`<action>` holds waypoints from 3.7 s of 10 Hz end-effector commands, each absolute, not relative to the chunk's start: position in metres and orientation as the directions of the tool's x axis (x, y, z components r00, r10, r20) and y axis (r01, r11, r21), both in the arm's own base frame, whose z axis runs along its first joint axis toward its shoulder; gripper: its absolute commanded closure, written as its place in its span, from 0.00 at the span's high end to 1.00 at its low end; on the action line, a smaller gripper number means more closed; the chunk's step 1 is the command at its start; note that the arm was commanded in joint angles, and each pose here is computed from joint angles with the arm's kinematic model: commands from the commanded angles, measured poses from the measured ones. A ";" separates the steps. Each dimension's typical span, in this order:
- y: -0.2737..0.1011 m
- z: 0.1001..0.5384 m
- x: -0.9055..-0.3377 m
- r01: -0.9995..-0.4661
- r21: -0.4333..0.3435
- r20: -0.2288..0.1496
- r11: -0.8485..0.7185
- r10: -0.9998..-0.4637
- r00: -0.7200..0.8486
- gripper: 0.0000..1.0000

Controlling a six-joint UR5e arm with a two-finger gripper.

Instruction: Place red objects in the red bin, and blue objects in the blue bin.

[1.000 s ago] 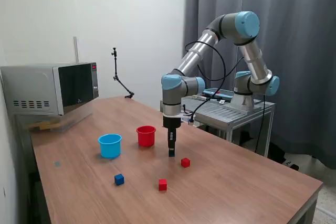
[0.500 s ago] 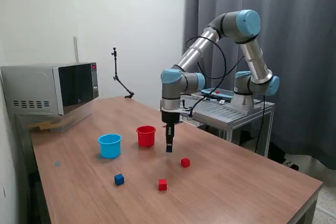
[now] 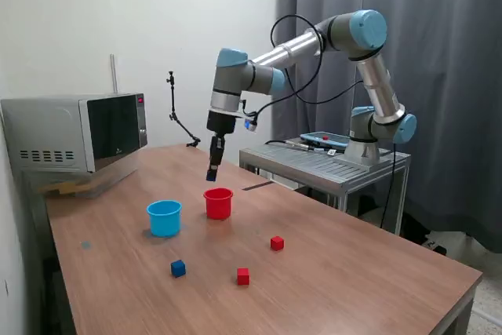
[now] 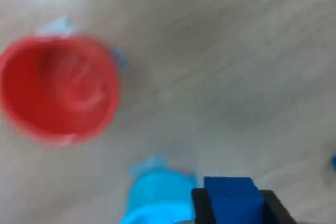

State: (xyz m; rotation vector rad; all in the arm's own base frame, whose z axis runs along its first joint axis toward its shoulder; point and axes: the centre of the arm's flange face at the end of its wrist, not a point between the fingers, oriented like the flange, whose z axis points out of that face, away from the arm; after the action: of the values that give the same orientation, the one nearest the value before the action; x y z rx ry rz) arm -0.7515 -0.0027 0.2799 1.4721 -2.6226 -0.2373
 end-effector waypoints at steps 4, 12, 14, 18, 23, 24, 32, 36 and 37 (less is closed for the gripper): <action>0.059 0.264 -0.801 -0.911 0.151 -0.015 0.383 -0.921 -0.389 0.00; 0.080 0.236 -0.837 -0.959 0.154 -0.038 0.237 -0.969 -0.246 0.00; 0.088 0.222 -0.847 -0.966 0.154 -0.041 0.209 -0.975 -0.217 0.00; 0.092 0.217 -0.848 -0.969 0.148 -0.032 0.195 -0.979 -0.202 0.00; 0.086 0.199 -0.853 -0.976 0.134 -0.009 0.173 -0.984 -0.176 0.00; 0.085 0.196 -0.853 -0.976 0.131 0.003 0.175 -0.984 -0.176 0.00; 0.072 0.195 -0.851 -0.977 0.123 0.006 0.174 -0.985 -0.174 1.00; -0.053 0.234 -0.829 -0.992 0.118 0.003 0.035 -0.999 -0.035 1.00; -0.075 0.236 -0.827 -0.993 0.121 0.005 0.009 -1.000 -0.008 1.00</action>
State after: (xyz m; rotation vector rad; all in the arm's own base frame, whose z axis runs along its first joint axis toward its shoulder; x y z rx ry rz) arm -0.8354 -0.0326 0.2265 2.0931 -2.2209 -0.1314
